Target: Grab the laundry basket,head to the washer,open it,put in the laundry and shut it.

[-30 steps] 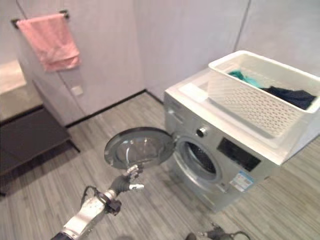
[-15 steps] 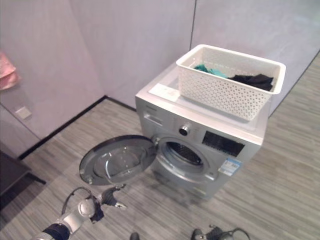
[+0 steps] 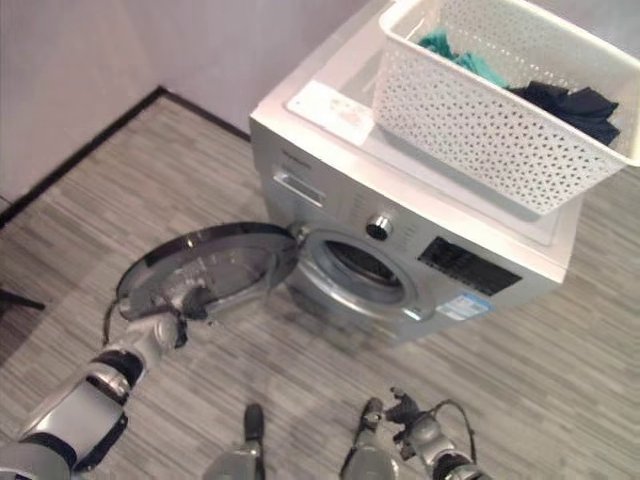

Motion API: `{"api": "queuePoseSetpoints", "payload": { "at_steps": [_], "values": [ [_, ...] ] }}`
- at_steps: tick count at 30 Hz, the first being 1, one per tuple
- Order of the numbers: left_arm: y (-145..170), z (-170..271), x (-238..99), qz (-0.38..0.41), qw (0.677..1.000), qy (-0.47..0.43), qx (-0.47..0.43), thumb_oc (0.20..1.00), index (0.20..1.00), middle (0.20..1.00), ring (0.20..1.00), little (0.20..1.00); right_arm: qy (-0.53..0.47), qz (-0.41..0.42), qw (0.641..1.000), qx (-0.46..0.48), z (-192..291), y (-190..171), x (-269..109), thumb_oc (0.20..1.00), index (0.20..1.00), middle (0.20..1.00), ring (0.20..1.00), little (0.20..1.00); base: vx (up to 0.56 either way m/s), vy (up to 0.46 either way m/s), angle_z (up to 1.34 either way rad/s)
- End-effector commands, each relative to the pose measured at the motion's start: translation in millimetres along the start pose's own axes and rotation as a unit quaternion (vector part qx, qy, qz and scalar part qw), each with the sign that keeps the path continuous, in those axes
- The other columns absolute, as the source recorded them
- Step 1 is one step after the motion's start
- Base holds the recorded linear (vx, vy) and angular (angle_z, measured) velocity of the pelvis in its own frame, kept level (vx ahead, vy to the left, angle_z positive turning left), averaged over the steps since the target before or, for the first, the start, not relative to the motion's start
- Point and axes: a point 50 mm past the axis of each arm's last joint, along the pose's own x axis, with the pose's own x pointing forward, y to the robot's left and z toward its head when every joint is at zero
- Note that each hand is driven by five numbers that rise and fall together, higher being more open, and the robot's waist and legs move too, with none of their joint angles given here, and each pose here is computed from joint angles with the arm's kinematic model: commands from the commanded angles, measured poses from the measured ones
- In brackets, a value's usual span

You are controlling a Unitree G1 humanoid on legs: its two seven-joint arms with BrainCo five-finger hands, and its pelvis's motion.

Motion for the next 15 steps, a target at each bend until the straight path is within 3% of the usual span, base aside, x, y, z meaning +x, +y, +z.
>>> {"api": "queuePoseSetpoints", "payload": {
  "at_steps": [1,10,15],
  "values": [
    [19,-30,-1,0.048,0.996,0.067,0.022,1.000,1.000,1.000,1.000,1.000,-0.005,-0.018,1.000,-0.004,-2,-9,0,1.000,1.000,1.000,1.000,1.000,0.03,-0.001,-0.05],
    [0,-49,-13,0.030,0.995,0.088,0.025,1.000,1.000,1.000,1.000,1.000,0.026,-0.001,1.000,-0.007,-23,1,-5,1.000,1.000,1.000,1.000,1.000,0.04,0.011,-0.07],
    [-33,-59,-30,0.016,0.992,0.108,-0.058,1.000,1.000,1.000,1.000,1.000,0.038,0.002,0.999,0.006,-32,6,-8,1.000,1.000,1.000,1.000,1.000,0.06,0.014,-0.01]
  ]
}}
